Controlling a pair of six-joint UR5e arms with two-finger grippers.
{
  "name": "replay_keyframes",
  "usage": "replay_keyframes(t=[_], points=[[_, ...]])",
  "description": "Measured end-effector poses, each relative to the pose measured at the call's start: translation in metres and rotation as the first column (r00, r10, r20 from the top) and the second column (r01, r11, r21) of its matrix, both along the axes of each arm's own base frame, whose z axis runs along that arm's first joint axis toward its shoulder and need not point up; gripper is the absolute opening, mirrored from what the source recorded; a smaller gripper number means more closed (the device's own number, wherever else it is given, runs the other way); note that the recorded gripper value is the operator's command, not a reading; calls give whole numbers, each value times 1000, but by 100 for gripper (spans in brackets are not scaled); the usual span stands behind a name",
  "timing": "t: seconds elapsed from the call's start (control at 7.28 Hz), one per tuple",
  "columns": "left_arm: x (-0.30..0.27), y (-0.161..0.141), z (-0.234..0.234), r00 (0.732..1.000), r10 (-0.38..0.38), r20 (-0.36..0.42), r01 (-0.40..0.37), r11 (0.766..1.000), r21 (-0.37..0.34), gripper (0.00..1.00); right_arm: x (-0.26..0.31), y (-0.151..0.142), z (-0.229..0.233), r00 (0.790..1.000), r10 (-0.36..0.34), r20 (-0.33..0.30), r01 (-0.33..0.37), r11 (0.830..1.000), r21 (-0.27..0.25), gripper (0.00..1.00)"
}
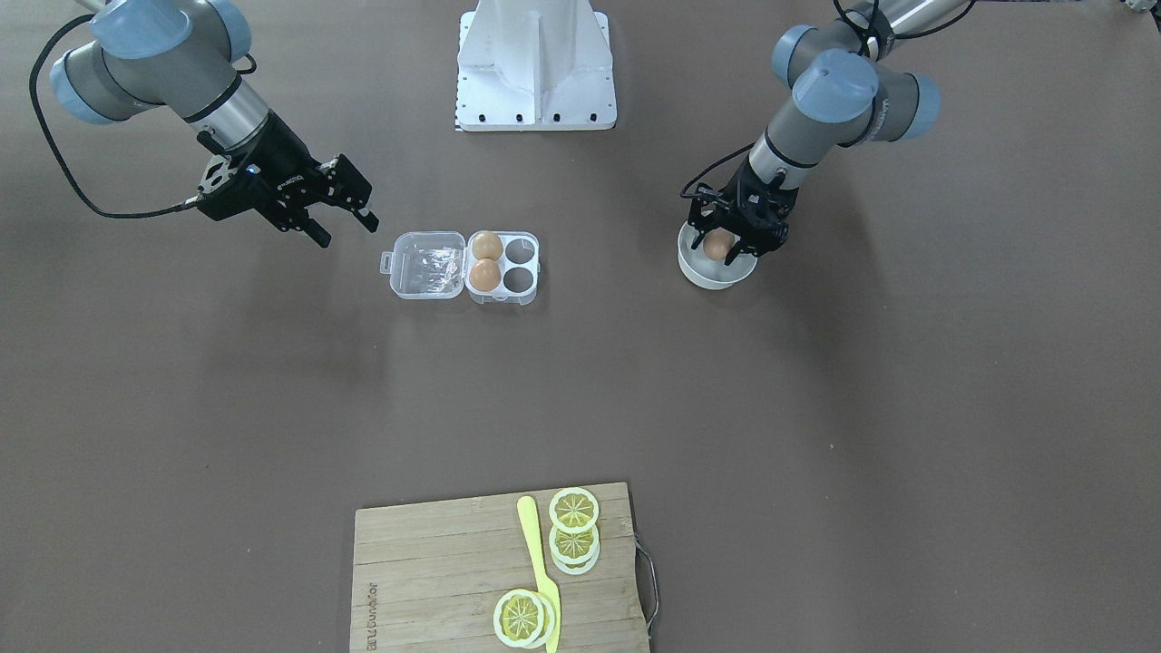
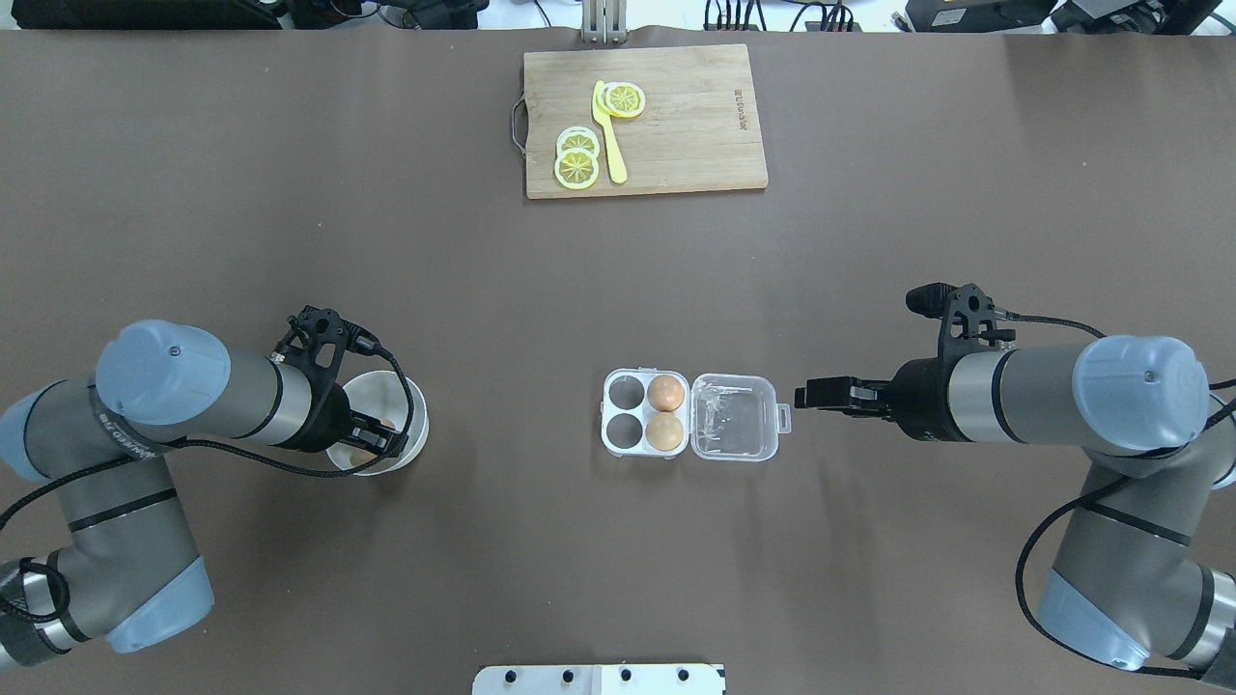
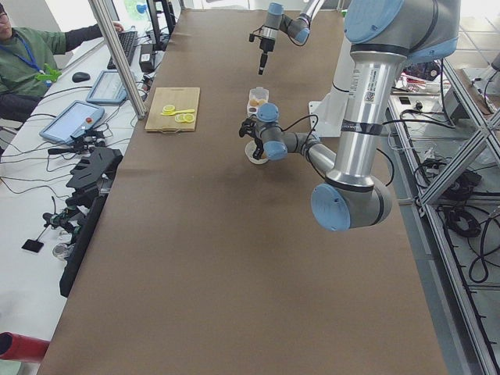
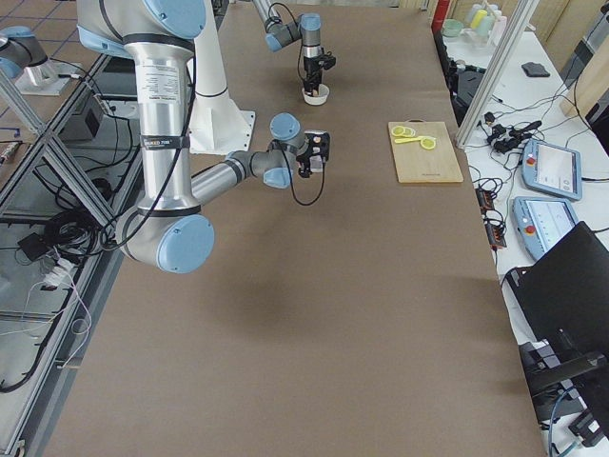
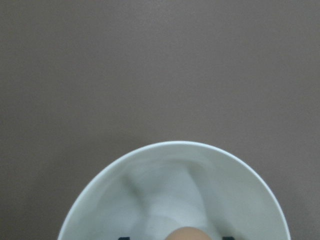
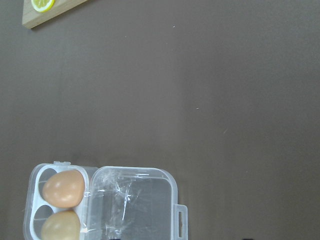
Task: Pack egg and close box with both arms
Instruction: 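Lower the left gripper into the white bowl and grasp the brown egg, then lift the egg with the left gripper and carry it over the egg box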
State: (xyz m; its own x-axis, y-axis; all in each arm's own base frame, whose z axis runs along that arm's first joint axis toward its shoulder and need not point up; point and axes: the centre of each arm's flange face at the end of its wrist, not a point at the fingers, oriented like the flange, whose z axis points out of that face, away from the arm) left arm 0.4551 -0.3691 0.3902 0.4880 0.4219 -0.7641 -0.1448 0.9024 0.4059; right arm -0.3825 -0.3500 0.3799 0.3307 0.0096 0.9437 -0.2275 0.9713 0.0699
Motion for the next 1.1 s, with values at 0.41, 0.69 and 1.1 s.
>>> replay_keyframes(t=[0.41, 0.69, 1.1], points=[[-4, 0, -7, 1000, -4, -12, 4, 1000, 6, 0, 0, 0, 0, 1000, 0, 0, -1, 1000, 0, 85], [-10, 1, -19, 999, -8, -34, 9, 1000, 18, 0, 0, 0, -1, 1000, 0, 2, 0, 1000, 1, 85], [-23, 4, -47, 996, -21, -91, 24, 999, 36, 0, -1, 0, -2, 1000, 0, 3, 0, 1000, 2, 86]])
